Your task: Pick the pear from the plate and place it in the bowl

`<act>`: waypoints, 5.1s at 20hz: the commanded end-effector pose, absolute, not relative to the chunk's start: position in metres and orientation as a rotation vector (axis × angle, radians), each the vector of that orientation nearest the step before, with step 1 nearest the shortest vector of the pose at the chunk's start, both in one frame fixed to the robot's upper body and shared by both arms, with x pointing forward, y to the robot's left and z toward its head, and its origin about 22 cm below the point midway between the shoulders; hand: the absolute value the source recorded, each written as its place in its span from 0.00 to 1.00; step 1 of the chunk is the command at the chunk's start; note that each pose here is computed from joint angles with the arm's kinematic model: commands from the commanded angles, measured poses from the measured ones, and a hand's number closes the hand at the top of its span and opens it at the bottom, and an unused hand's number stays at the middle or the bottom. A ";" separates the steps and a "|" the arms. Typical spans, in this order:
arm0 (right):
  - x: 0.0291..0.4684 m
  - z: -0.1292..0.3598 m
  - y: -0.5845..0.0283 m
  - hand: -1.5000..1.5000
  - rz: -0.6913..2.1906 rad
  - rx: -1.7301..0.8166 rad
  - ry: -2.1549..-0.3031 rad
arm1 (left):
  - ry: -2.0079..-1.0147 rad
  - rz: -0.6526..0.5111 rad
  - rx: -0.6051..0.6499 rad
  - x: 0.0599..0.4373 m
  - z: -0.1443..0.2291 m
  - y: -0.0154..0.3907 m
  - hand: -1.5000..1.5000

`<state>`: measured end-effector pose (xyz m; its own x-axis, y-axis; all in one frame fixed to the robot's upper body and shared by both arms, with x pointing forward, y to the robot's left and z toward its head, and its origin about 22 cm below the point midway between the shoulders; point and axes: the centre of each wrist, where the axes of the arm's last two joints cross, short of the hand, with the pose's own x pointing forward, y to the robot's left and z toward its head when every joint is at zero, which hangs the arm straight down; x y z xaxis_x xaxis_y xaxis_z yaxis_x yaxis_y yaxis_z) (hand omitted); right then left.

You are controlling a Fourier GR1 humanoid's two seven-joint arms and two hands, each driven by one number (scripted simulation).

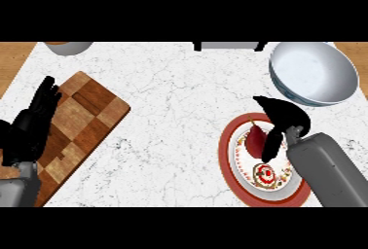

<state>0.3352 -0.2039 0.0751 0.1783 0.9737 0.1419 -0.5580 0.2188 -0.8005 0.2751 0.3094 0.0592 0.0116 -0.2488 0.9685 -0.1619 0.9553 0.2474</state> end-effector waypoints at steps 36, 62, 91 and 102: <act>0.344 0.019 -0.199 1.00 1.467 -0.605 -1.067 | -1.575 -0.068 0.329 0.271 0.049 0.301 0.50; 0.317 0.228 -0.279 1.00 0.878 -0.923 -1.702 | -1.560 -0.078 0.324 0.266 0.046 0.298 0.50; 0.419 0.122 -0.400 0.00 0.878 -0.806 -1.305 | -1.601 -0.095 0.274 0.286 0.071 0.305 0.50; 0.416 0.135 -0.420 0.00 0.266 -0.335 -1.708 | -1.597 -0.117 0.281 0.285 0.058 0.296 0.50</act>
<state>0.4168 -0.4158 0.1329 -0.0816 0.5910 0.8025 0.0145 0.8058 -0.5920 0.2863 0.2953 0.0626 -0.0298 -0.2486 0.9681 -0.1156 0.9629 0.2437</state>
